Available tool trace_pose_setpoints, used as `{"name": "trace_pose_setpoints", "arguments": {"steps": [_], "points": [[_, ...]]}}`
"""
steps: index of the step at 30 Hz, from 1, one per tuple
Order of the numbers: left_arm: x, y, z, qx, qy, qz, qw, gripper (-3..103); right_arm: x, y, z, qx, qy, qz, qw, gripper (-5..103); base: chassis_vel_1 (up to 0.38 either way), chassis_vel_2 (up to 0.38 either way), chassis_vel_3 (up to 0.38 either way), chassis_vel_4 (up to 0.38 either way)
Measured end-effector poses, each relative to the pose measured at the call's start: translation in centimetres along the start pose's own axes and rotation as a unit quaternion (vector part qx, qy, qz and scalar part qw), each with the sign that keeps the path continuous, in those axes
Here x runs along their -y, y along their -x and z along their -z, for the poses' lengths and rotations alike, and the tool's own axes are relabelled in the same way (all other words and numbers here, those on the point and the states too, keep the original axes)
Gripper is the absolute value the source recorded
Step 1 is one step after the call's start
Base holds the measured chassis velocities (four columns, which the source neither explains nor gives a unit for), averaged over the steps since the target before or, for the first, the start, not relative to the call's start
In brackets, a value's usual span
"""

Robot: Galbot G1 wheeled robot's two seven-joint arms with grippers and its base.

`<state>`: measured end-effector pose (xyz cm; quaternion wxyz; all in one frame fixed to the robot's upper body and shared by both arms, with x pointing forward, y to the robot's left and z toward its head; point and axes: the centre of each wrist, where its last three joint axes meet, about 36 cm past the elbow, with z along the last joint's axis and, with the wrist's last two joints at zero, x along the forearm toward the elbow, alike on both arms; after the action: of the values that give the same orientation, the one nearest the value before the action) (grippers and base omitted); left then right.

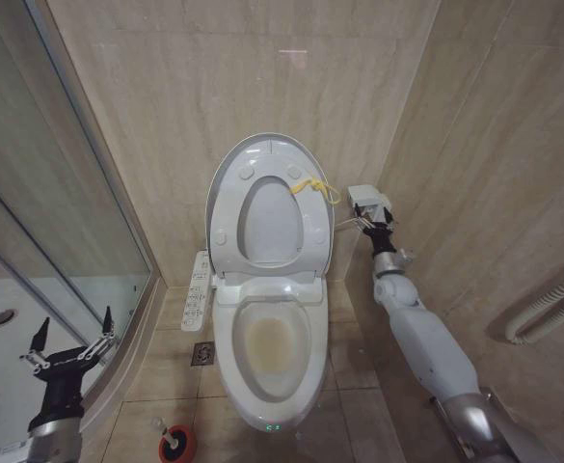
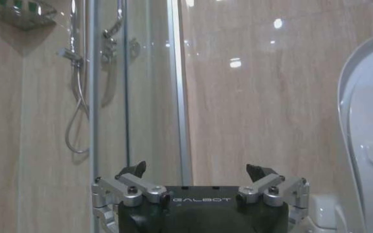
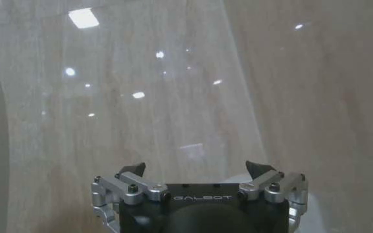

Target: Open the toilet lid, clean the toilet bowl with a toilet brush, close the toilet lid, and flush.

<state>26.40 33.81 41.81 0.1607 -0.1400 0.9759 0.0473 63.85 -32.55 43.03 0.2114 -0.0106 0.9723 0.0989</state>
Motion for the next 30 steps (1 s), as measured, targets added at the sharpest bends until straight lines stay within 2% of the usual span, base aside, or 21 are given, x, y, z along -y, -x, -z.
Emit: {"name": "trace_pose_setpoints", "arguments": {"steps": [9,15,22,26,30], "points": [[-0.2,-0.4,1.7,0.012,-0.004,0.006,0.9999,100,-2.7,4.6,0.5,-0.005,-0.007,0.013,1.000,100,0.000,0.000,0.000,0.000],[0.3,-0.6,1.9,0.014,-0.010,0.005,0.9998,100,-3.6,5.8,1.5,-0.002,-0.008,0.025,1.000,100,0.000,0.000,0.000,0.000],[1.0,-1.0,2.1,0.016,-0.013,0.002,0.9998,100,-6.3,3.3,4.1,0.028,0.008,0.067,0.997,100,0.000,0.000,0.000,0.000],[1.2,-1.2,2.6,0.020,-0.014,0.000,0.9997,100,-6.9,2.0,4.7,0.036,0.014,0.078,0.996,100,0.000,0.000,0.000,0.000],[1.3,-1.4,3.2,0.023,-0.015,-0.001,0.9996,100,-6.4,0.4,5.0,0.037,0.010,0.085,0.996,100,0.000,0.000,0.000,0.000]]}}
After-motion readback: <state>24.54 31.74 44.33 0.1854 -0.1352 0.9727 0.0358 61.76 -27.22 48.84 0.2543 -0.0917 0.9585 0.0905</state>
